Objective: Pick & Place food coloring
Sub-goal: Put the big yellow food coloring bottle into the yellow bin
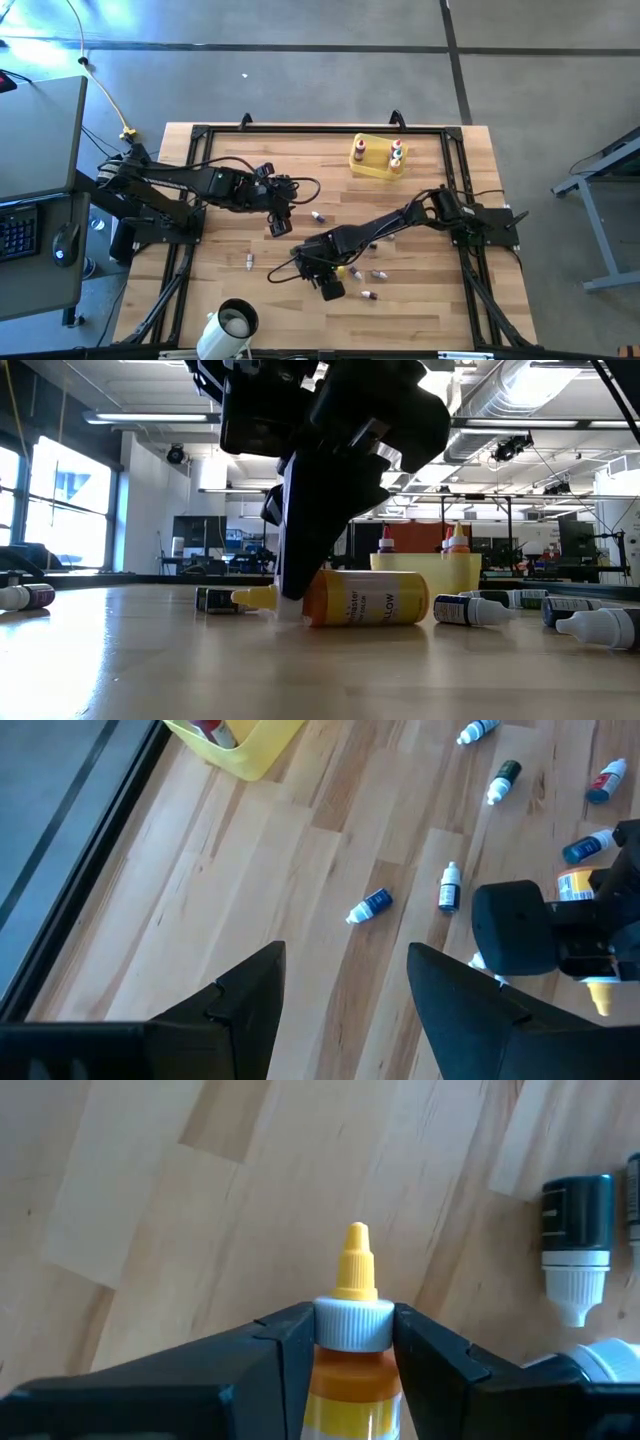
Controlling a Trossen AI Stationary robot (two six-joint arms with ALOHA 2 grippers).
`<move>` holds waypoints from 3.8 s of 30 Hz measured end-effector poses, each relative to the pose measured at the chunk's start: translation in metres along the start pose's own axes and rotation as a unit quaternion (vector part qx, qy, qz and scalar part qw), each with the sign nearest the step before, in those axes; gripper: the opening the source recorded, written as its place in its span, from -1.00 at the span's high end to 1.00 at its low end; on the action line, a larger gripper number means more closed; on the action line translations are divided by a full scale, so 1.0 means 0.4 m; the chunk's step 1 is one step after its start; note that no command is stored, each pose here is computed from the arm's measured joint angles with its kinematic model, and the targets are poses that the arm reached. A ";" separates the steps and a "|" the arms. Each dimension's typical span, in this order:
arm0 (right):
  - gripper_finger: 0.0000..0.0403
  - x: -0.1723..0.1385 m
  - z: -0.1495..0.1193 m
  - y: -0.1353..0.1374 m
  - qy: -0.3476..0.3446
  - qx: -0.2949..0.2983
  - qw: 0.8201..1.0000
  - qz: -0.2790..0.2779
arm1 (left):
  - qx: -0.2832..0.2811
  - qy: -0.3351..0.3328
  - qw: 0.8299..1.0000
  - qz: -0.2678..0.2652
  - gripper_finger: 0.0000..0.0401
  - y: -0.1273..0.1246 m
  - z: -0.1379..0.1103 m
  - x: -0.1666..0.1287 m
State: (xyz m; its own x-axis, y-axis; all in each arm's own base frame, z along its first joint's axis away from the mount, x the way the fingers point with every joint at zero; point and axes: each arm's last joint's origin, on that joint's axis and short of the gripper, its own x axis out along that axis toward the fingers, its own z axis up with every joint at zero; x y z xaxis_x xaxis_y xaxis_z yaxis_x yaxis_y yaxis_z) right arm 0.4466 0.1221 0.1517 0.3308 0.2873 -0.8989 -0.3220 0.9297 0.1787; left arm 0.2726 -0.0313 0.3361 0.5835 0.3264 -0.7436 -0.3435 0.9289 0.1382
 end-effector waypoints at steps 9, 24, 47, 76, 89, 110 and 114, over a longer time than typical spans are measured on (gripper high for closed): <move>0.41 -0.043 0.007 0.008 -0.010 -0.001 1.000 -0.004 | 0.000 0.000 1.000 0.000 -0.03 0.000 0.000 0.000; 0.41 -0.352 -0.024 0.041 -0.006 -0.022 0.980 -0.198 | 0.001 0.002 1.000 0.000 -0.03 0.005 -0.003 -0.008; 0.41 -0.548 -0.301 -0.134 -0.218 0.091 0.852 -0.467 | -0.017 0.000 1.000 0.005 -0.03 0.013 -0.006 -0.021; 0.41 -0.299 -0.539 -0.349 -0.319 0.223 0.680 -0.621 | -0.011 -0.055 0.998 -0.013 -0.03 0.005 0.022 -0.023; 0.41 -0.292 -0.549 -0.364 -0.369 0.278 0.657 -0.596 | -0.012 -0.055 0.998 -0.012 -0.03 0.005 0.022 -0.023; 0.41 -0.309 -0.533 -0.367 -0.409 0.223 0.689 -0.556 | 0.071 -0.011 0.997 0.039 -0.03 -0.040 0.021 0.083; 0.41 -0.345 -0.512 -0.335 -0.411 0.191 0.670 -0.588 | 0.088 0.009 0.995 0.042 -0.03 -0.052 0.014 0.113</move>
State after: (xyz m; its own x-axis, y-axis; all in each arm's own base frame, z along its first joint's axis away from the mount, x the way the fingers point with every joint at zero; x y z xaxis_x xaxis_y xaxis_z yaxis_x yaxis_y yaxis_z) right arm 0.2626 -0.0894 0.1697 0.5831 -0.8123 -0.0121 0.7890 0.5697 -0.2299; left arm 0.3103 -0.0350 0.3034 0.5442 0.4023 -0.7362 -0.2553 0.9153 0.3114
